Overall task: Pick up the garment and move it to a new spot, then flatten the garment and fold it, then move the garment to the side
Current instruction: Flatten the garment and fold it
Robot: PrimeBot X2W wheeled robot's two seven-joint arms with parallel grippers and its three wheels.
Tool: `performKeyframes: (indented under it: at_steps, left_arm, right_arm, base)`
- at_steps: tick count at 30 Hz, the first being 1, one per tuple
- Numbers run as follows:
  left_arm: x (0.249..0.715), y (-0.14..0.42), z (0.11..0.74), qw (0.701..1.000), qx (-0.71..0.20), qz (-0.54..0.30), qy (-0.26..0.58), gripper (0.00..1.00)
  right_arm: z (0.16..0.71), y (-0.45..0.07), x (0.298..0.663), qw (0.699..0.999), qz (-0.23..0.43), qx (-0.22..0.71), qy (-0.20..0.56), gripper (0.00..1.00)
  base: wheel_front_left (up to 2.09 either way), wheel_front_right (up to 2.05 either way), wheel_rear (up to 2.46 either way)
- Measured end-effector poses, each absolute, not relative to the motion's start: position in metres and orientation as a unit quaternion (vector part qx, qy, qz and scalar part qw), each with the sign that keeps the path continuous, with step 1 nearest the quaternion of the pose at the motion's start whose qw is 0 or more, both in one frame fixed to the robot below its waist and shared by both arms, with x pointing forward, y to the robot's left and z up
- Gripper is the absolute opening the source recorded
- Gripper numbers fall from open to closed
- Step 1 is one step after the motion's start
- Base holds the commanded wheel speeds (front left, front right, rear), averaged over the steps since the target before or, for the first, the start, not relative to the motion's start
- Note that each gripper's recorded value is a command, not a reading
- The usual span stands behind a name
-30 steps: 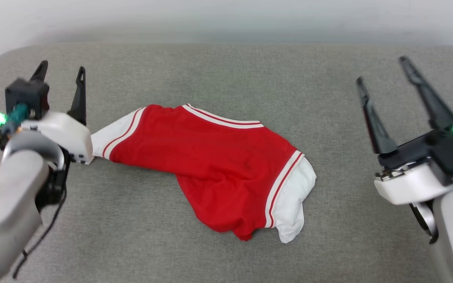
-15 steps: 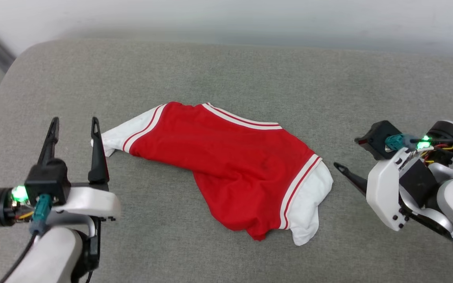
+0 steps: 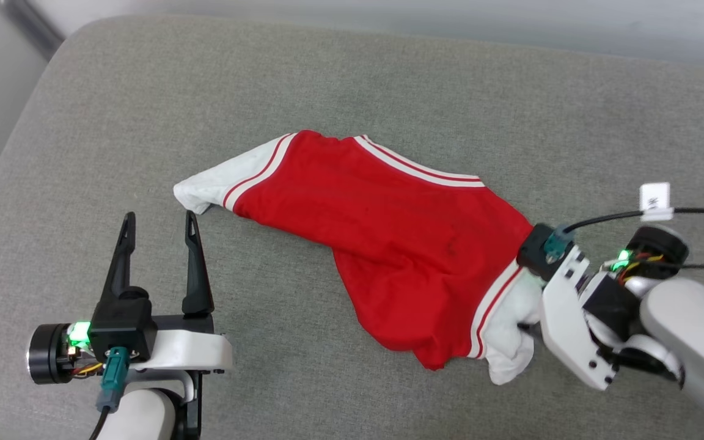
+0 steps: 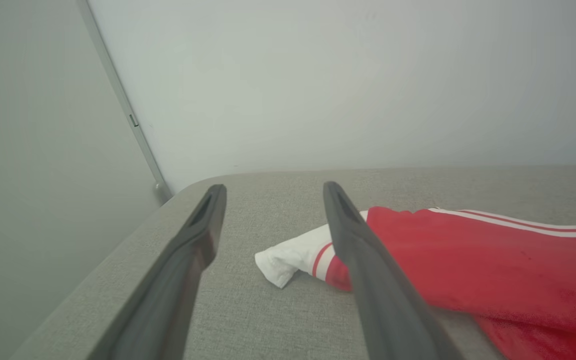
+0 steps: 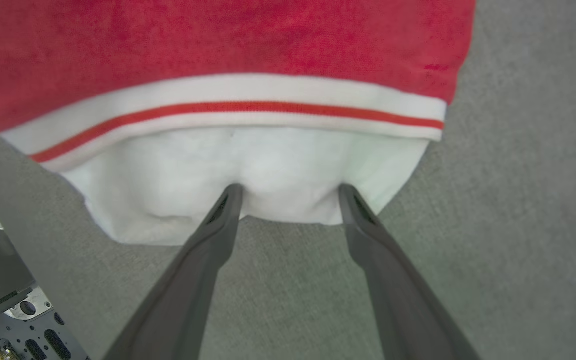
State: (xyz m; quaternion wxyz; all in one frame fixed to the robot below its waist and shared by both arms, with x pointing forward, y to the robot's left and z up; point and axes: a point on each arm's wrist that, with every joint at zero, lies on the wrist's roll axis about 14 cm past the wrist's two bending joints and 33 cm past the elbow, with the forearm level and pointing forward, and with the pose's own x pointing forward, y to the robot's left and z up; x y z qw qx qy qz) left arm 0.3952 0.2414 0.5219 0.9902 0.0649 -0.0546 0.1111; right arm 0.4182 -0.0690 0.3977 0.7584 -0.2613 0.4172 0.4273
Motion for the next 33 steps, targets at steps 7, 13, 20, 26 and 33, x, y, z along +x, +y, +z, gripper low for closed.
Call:
performKeyframes:
  at_steps: [7, 13, 20, 26, 33]
  left_arm:
    - [0.395, 0.242, 0.51, 0.991, 0.065, 0.112, -0.04, 1.0]
    - [0.392, 0.241, 0.51, 0.991, 0.065, 0.109, -0.042, 1.0]
    - [0.388, 0.231, 0.514, 0.992, 0.058, 0.097, -0.051, 1.0]
    - [0.393, 0.221, 0.517, 0.994, 0.051, 0.083, -0.057, 1.0]
    - [0.395, 0.219, 0.509, 0.995, 0.047, 0.081, -0.047, 1.0]
  right_arm:
    - [0.364, -0.065, 0.407, 0.729, 0.441, -0.266, 0.451, 0.14]
    - [0.389, -0.068, 0.422, 0.763, 0.44, -0.27, 0.389, 0.0]
    - [0.468, -0.118, 0.453, 0.813, 0.388, -0.306, 0.308, 0.0]
    - [0.49, -0.196, 0.458, 0.818, 0.298, -0.335, 0.36, 0.0]
    - [0.422, -0.25, 0.416, 0.78, 0.251, -0.281, 0.5, 0.0]
  base:
    - [0.0, 0.0, 0.0]
    - [0.0, 0.0, 0.0]
    - [0.0, 0.0, 0.0]
    - [0.0, 0.0, 0.0]
    - [0.0, 0.0, 0.0]
